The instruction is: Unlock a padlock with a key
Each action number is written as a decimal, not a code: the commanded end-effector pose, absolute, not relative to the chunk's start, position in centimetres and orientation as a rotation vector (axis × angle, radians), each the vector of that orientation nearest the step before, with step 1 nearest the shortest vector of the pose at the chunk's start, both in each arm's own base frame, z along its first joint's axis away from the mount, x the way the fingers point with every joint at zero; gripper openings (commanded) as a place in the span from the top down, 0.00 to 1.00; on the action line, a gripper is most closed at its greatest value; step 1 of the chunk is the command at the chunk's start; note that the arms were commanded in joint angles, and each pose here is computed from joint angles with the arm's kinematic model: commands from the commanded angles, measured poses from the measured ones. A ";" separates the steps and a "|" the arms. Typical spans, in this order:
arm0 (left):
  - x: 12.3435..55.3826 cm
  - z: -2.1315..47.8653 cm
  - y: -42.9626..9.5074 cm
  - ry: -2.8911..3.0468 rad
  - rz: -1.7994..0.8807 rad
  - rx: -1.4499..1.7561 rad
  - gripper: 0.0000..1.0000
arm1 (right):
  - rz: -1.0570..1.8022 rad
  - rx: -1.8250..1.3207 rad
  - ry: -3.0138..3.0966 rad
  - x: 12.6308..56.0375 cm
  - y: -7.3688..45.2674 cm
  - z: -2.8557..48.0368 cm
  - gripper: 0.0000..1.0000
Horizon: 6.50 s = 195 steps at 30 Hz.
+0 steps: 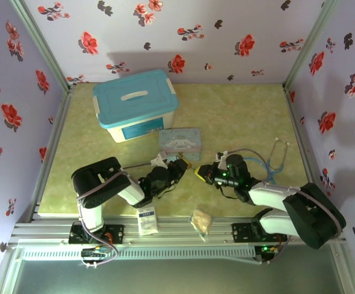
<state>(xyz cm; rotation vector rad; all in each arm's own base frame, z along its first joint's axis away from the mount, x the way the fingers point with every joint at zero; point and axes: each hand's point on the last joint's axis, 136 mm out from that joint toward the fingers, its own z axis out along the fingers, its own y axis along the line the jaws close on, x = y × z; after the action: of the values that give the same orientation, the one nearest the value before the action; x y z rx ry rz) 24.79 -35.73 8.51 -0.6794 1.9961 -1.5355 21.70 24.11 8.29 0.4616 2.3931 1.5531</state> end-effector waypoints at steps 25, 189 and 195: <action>22.7 14.7 -39.2 1.907 -1.765 -0.446 1.00 | 1.927 0.485 2.204 23.7 25.4 11.6 1.00; 19.7 0.0 -30.2 2.586 -0.840 -0.205 0.85 | 0.528 -0.060 2.267 25.8 22.5 5.2 0.51; 19.9 0.3 -29.3 2.639 -0.600 -0.059 0.82 | 0.512 -0.067 2.288 25.9 22.6 4.4 0.53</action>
<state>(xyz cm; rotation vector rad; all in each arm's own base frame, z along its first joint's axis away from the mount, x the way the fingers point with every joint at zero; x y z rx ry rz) 20.97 -32.62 2.77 -0.1821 2.5150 -0.9084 24.72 22.42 3.42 -0.1249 2.3248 0.5151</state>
